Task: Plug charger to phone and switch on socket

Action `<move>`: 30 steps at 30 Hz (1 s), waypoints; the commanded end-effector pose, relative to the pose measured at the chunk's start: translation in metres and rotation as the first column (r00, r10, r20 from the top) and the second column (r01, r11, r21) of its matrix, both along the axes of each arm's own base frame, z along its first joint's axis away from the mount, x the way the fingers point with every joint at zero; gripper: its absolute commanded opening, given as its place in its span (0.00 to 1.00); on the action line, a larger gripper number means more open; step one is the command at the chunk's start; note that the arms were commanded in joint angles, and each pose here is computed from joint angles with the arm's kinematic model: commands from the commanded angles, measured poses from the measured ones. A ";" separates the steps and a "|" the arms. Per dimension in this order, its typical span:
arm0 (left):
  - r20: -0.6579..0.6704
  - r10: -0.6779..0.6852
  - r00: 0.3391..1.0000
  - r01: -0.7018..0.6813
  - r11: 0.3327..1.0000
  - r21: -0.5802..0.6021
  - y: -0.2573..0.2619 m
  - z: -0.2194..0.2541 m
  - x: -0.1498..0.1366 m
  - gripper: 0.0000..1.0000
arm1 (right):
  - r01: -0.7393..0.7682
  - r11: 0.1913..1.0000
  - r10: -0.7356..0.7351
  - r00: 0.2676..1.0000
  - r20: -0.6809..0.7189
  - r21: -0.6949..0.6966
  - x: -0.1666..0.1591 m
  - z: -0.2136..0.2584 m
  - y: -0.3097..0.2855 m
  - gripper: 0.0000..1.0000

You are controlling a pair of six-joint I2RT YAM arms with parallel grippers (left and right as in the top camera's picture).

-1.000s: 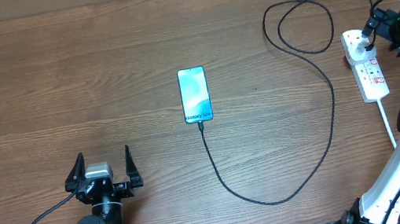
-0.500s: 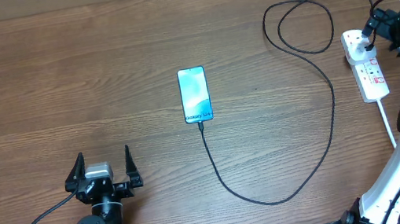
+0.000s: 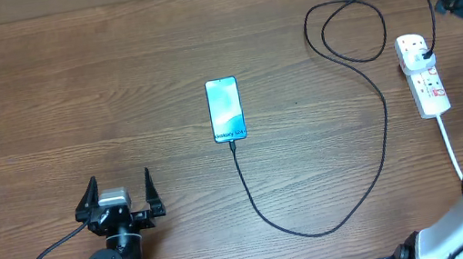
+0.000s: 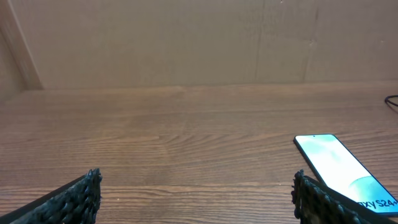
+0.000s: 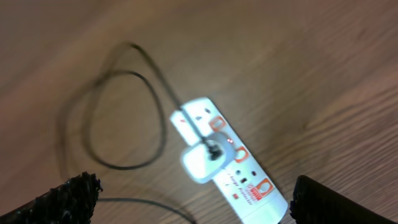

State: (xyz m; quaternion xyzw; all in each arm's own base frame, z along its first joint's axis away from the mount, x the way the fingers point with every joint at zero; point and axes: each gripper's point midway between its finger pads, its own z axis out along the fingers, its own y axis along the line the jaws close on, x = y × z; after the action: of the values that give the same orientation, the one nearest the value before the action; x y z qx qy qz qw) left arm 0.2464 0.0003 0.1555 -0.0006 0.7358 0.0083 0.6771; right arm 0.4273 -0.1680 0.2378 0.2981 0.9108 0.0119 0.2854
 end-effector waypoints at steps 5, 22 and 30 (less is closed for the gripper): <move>0.009 0.005 1.000 -0.005 1.000 0.023 0.001 0.001 0.000 1.00 | -0.116 0.989 0.132 0.969 0.208 -0.088 -0.015 0.095 0.062 1.00; 0.009 0.005 1.000 -0.005 1.000 0.023 0.001 0.001 0.000 1.00 | -0.417 0.881 0.467 0.842 0.269 -0.225 -0.056 0.072 0.176 1.00; 0.009 0.005 1.000 -0.005 1.000 0.023 0.001 0.001 0.000 1.00 | -0.518 0.798 0.602 0.693 0.397 -0.306 -0.063 0.014 0.201 1.00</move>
State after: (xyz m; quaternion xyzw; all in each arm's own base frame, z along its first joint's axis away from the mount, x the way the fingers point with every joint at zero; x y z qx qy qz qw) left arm 0.2464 0.0007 0.1554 -0.0014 0.7359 0.0092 0.6770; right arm 0.3790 0.0197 0.2607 0.0081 0.8746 0.0745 0.4791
